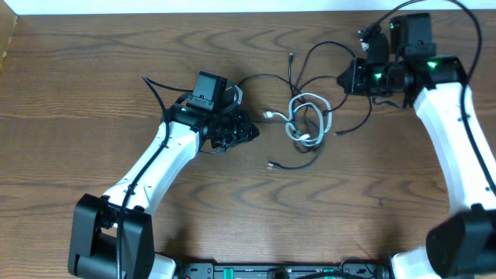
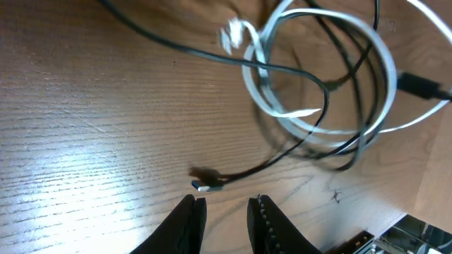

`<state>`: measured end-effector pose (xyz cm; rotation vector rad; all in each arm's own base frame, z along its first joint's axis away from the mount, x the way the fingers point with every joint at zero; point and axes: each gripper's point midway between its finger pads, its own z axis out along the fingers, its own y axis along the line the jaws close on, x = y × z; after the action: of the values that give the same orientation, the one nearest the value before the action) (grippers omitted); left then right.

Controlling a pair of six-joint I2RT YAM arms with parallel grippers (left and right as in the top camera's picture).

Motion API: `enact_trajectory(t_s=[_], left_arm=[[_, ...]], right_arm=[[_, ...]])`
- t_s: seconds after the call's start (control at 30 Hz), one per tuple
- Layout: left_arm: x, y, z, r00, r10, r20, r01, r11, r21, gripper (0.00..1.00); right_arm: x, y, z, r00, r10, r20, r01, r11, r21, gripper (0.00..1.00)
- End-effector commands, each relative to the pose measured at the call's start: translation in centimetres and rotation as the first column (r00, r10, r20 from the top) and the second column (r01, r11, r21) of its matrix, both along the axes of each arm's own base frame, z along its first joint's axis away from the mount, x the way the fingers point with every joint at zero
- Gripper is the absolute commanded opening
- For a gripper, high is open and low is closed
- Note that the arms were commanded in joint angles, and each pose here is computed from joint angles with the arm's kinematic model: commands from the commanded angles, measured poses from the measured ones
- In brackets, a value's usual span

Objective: Untangle cables

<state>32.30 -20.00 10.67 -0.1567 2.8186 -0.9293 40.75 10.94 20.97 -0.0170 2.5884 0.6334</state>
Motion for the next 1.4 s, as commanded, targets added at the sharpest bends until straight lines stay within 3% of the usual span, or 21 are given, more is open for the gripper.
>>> enact_trajectory(t_s=[0.0, 0.13, 0.3, 0.47, 0.6, 0.77, 0.93, 1.1, 1.2, 1.3, 1.37], left_arm=[[0.6, 0.0, 1.4, 0.999, -0.007, 0.054, 0.006, 1.0, 0.004, 0.26], [0.6, 0.0, 1.4, 0.999, -0.006, 0.054, 0.006, 1.0, 0.004, 0.26], [0.7, 0.0, 1.4, 0.998, -0.006, 0.055, 0.006, 1.0, 0.004, 0.26], [0.6, 0.0, 1.4, 0.999, -0.007, 0.054, 0.007, 1.0, 0.004, 0.26], [0.6, 0.0, 1.4, 0.999, -0.007, 0.054, 0.006, 1.0, 0.004, 0.26], [0.6, 0.0, 1.4, 0.999, -0.007, 0.054, 0.007, 1.0, 0.004, 0.26], [0.6, 0.0, 1.4, 0.999, -0.006, 0.054, 0.006, 1.0, 0.004, 0.25], [0.6, 0.0, 1.4, 0.999, -0.007, 0.053, 0.007, 1.0, 0.004, 0.26], [0.6, 0.0, 1.4, 0.999, -0.007, 0.053, 0.007, 1.0, 0.004, 0.25], [0.6, 0.0, 1.4, 0.999, -0.007, 0.054, 0.006, 1.0, 0.004, 0.26], [0.6, 0.0, 1.4, 0.998, -0.007, 0.054, 0.006, 1.0, 0.004, 0.26]], right_arm=[[0.0, -2.9, 1.6, 0.995, -0.017, 0.102, 0.037, 0.98, -0.197, 0.01], [-0.4, -2.5, 1.8, 0.993, 0.029, 0.11, -0.004, 0.974, -0.225, 0.01], [-1.2, 3.5, 2.6, 0.977, 0.181, 0.117, -0.181, 0.983, -0.009, 0.01], [-1.1, 7.6, 1.5, 0.98, 0.187, 0.067, -0.192, 0.978, 0.08, 0.01], [-1.1, 10.1, 3.7, 0.968, 0.228, 0.107, -0.248, 0.938, 0.242, 0.01], [1.1, 8.2, 2.7, 0.987, 0.098, 0.124, -0.113, 0.986, 0.125, 0.01], [0.5, 9.8, 1.8, 0.986, 0.128, 0.111, -0.139, 0.985, 0.098, 0.01], [0.9, 10.4, -0.2, 0.986, 0.12, 0.119, -0.116, 0.992, -0.042, 0.01], [0.5, 11.9, -0.2, 0.964, 0.215, 0.154, -0.209, 0.976, -0.055, 0.01], [-0.5, 14.0, 0.6, 0.893, 0.388, 0.227, -0.385, 0.921, -0.062, 0.01], [-0.6, 14.2, 0.5, 0.87, 0.43, 0.243, -0.42, 0.903, -0.093, 0.01]])
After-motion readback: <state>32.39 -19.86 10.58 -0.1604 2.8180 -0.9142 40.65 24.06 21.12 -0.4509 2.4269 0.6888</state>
